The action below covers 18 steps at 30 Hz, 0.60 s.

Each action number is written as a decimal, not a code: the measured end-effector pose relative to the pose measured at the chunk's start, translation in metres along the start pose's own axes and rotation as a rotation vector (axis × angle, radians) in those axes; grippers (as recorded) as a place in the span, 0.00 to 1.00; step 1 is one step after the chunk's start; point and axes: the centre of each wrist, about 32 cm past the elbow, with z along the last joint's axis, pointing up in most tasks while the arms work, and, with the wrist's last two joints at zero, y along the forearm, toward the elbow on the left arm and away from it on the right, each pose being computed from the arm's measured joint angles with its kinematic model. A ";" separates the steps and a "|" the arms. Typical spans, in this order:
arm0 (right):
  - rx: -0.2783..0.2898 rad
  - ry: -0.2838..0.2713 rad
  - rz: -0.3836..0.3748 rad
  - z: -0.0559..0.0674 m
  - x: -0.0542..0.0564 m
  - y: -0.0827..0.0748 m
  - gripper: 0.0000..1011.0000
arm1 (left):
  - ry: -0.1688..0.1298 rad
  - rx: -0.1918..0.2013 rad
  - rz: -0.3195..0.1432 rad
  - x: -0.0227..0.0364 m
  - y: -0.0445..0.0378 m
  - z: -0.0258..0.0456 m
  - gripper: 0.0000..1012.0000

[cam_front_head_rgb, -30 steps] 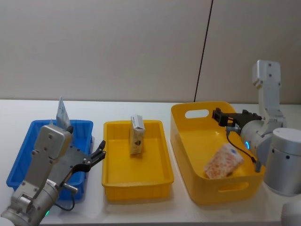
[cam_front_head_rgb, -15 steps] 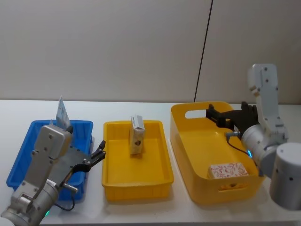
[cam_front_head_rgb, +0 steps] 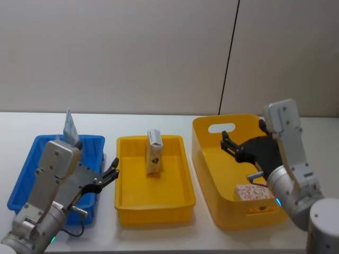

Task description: Bimanual collaborative sorting of washing and personal care products

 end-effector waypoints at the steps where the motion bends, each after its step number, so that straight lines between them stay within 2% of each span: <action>1: 0.003 -0.004 0.004 -0.002 0.000 -0.001 0.99 | 0.000 0.000 0.000 -0.0001 0.0000 0.0000 0.99; 10: 0.033 -0.038 0.038 -0.016 -0.004 -0.009 0.99 | 0.004 0.005 0.015 0.0007 -0.0007 0.0001 0.99; 18: 0.046 -0.052 0.053 -0.022 -0.005 -0.013 0.99 | 0.010 0.034 0.064 0.0029 -0.0032 0.0000 0.99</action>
